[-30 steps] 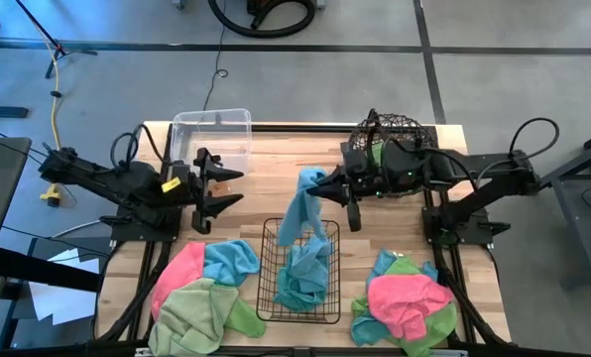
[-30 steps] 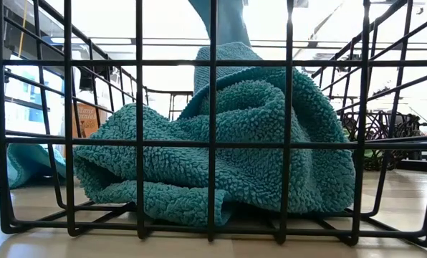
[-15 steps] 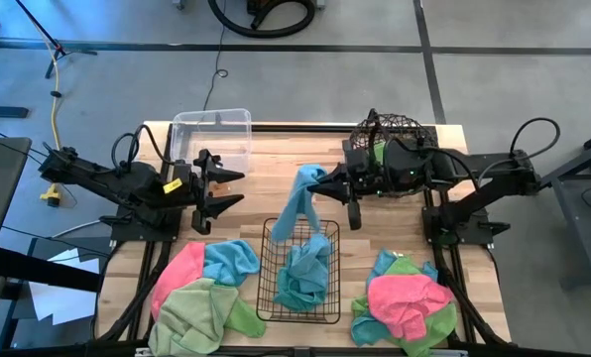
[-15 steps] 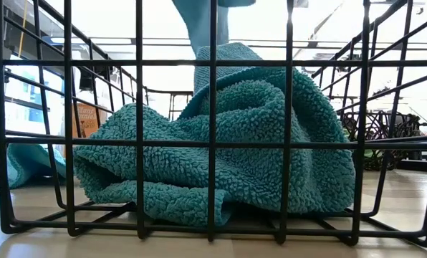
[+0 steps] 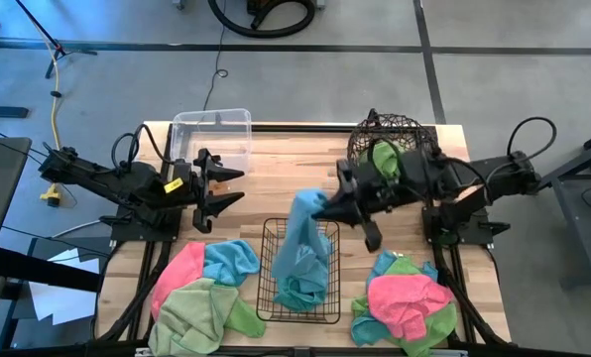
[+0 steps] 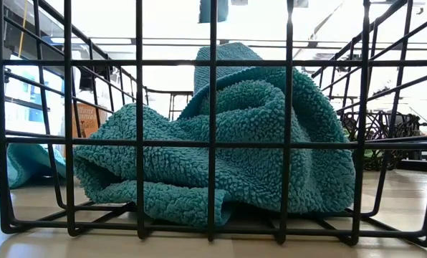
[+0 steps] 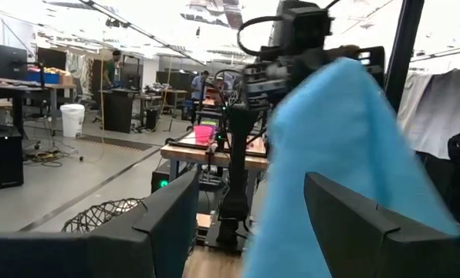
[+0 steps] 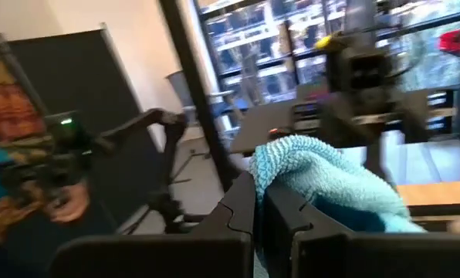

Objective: Sort microfiber towel by color & place in baskets
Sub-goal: Put the blue towel into the bottom basket

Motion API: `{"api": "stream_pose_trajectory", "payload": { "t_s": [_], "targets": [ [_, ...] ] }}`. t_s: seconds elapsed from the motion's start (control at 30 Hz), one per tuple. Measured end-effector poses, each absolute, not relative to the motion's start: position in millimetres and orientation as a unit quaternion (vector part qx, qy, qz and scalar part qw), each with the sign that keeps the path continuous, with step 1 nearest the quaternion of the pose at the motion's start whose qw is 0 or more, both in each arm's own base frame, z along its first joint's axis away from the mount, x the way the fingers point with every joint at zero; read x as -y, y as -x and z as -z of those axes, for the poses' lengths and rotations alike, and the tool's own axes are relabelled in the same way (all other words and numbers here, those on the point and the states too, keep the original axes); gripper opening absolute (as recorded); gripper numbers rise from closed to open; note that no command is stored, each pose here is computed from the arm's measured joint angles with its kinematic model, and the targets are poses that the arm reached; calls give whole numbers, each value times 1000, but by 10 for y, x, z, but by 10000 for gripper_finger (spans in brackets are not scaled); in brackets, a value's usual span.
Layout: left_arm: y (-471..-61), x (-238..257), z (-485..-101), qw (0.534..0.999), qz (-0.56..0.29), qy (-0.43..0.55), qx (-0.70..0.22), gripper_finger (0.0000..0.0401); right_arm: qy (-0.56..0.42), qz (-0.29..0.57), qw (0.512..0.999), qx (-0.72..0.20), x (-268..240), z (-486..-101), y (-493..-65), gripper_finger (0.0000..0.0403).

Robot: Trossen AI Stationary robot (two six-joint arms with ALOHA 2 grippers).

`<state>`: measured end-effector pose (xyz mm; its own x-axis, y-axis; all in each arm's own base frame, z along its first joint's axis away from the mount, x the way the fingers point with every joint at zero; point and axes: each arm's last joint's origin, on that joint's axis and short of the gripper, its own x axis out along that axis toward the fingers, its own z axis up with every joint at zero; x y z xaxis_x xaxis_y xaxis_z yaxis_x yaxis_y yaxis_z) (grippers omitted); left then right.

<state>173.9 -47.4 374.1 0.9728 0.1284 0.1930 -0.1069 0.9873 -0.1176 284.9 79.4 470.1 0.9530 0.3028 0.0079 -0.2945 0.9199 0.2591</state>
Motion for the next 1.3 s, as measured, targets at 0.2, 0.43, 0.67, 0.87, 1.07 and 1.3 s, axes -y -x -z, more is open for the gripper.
{"api": "stream_pose_trajectory", "payload": {
  "t_s": [0.2, 0.43, 0.67, 0.87, 1.07, 1.3],
  "targets": [
    [-1738, 474, -3742, 992, -60, 50, 101, 225, -144, -195, 970, -20, -975, -4660, -2897, 0],
    [-1738, 474, -3742, 992, -60, 46, 100, 225, -156, -223, 961, -59, -1145, -4499, -3028, 0],
    [-1738, 473, -3742, 992, -61, 46, 100, 225, -140, -219, 956, -133, -1209, -4236, -3185, 0],
    [-1738, 473, -3742, 992, -61, 46, 100, 225, -125, -181, 945, -241, -1198, -3898, -3308, 0],
    [-1738, 473, -3742, 992, -61, 46, 100, 225, -106, -152, 917, -353, -1233, -3451, -3487, 0],
    [-1738, 473, -3742, 992, -60, 53, 101, 225, -80, -109, 849, -511, -1275, -2821, -3607, 0]
  ]
}}
